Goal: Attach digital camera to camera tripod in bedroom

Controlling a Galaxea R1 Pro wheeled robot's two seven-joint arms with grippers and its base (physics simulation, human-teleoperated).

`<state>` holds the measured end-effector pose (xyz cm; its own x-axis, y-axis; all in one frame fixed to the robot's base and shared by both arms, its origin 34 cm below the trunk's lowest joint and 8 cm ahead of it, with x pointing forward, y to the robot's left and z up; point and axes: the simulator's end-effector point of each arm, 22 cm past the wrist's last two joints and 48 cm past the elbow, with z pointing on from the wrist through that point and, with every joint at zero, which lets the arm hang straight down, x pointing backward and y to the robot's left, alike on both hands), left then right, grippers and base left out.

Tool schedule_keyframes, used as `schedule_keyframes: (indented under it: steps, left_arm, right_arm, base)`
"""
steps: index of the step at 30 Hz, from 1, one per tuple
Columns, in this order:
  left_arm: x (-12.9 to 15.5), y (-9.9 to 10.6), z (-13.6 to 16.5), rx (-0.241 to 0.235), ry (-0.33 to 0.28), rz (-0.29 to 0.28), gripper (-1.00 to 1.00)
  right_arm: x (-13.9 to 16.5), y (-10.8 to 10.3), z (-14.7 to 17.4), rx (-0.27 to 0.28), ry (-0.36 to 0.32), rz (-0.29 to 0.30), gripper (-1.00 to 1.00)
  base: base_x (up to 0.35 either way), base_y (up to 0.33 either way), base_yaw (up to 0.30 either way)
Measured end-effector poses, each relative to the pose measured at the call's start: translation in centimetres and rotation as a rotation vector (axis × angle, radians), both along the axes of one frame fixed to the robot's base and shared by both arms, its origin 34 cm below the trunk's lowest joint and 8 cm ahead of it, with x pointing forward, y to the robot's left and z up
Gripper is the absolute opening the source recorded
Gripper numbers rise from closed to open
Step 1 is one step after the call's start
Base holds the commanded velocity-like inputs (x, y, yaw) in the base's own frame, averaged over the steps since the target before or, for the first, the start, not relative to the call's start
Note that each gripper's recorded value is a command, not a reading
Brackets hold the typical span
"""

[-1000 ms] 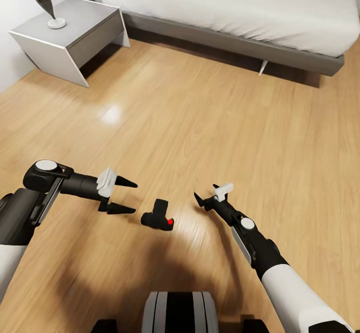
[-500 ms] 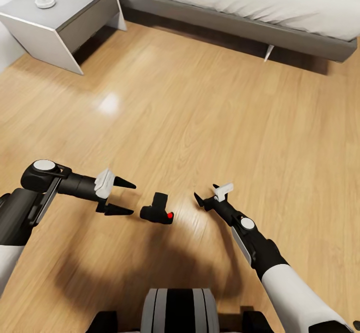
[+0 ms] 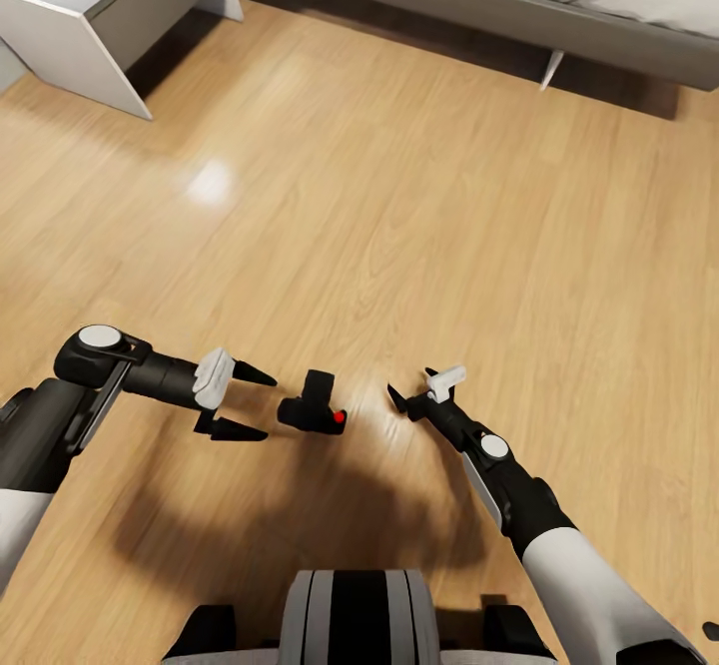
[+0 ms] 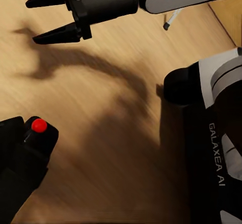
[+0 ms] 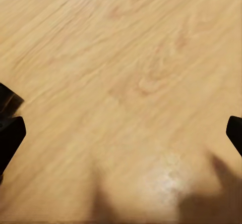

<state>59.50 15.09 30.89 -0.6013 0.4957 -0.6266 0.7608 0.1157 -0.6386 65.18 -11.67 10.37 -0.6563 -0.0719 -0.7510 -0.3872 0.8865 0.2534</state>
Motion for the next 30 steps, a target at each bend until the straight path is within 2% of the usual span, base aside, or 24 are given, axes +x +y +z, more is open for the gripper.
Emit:
schedule_keyframes:
  steps: [6, 8, 11, 15, 23, 30]
  left_arm:
    - [-0.6, 0.5, -2.2, 0.008, 0.051, 0.014, 1.0]
    - [-0.9, 0.6, -2.8, 0.003, 0.039, 0.001, 1.0]
    - [-1.3, 1.0, -4.1, -0.018, -0.022, -0.039, 1.0]
    - [-2.0, 1.6, -5.9, -0.035, -0.059, -0.065, 1.0]
    - [-2.6, 2.4, -8.3, -0.039, -0.065, -0.061, 1.0]
    - [-2.6, 2.5, -9.2, -0.038, -0.063, -0.054, 1.0]
  right_arm:
    - [-1.0, 0.0, -1.4, 0.0, 0.024, 0.0, 1.0]
    - [-1.3, 0.0, -1.9, 0.0, 0.033, 0.0, 1.0]
    - [-1.8, 0.0, -2.6, 0.0, 0.045, 0.0, 1.0]
    - [-2.4, 0.0, -3.6, 0.0, 0.061, 0.0, 1.0]
    - [-3.8, 0.0, -5.4, 0.0, 0.094, 0.0, 1.0]
    - [-4.6, 0.0, -6.4, 0.0, 0.111, 0.0, 1.0]
  base:
    - [0.0, 0.0, 0.0]
    - [0.0, 0.0, 0.0]
    - [0.0, 0.0, 0.0]
    - [0.0, 0.0, 0.0]
    - [0.0, 0.0, 0.0]
    - [0.0, 0.0, 0.0]
